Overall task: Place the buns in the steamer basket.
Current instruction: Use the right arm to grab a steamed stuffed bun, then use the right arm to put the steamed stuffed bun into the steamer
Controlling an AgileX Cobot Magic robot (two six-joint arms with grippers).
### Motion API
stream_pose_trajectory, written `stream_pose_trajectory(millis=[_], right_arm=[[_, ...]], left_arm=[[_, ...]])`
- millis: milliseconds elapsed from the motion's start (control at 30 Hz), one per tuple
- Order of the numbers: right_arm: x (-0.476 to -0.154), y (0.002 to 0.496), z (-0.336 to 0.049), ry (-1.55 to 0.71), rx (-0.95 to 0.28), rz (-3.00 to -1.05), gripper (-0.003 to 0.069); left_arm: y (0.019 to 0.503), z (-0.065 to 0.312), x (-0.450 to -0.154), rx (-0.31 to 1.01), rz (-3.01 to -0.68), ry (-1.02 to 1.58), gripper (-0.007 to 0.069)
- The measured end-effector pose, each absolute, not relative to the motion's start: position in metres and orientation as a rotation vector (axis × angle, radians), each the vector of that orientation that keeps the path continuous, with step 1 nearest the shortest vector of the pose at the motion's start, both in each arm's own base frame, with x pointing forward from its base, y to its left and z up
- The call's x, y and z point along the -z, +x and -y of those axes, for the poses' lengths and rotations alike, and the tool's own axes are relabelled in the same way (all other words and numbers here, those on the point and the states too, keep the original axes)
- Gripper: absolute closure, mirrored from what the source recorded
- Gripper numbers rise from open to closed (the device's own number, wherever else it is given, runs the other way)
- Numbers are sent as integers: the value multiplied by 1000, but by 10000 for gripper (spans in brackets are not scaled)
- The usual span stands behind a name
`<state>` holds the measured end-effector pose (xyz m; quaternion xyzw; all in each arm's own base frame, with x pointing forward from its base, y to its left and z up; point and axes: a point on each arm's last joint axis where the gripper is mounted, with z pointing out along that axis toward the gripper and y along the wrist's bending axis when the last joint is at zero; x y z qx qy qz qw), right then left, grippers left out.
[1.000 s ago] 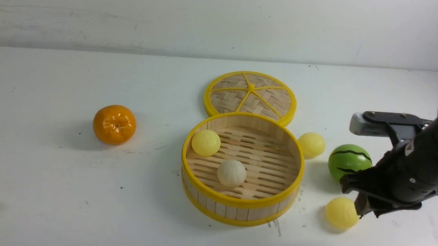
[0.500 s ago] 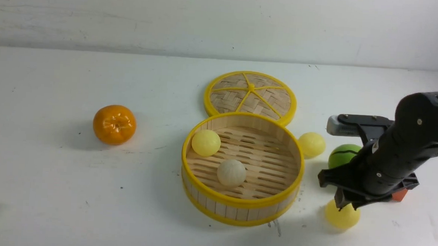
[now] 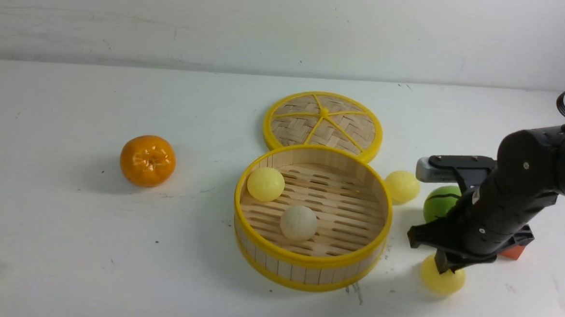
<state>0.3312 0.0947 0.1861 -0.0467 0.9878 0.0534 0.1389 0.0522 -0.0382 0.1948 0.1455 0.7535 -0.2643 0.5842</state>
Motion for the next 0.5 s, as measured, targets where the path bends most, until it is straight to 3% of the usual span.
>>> stream_pose_trajectory(millis=[100,267,500], right_arm=[[-184,332,-95,-139,-150,-2860,656],[-185,331,-95,-179,-144,-2864,666],[-240,314,-98,-250,-257,-2759,666]], left_arm=[[52,38,-195,617,-1758,340,599],[52,38,-195,617,-1760,340,596],[52,38,-195,617,-1760,340,593]])
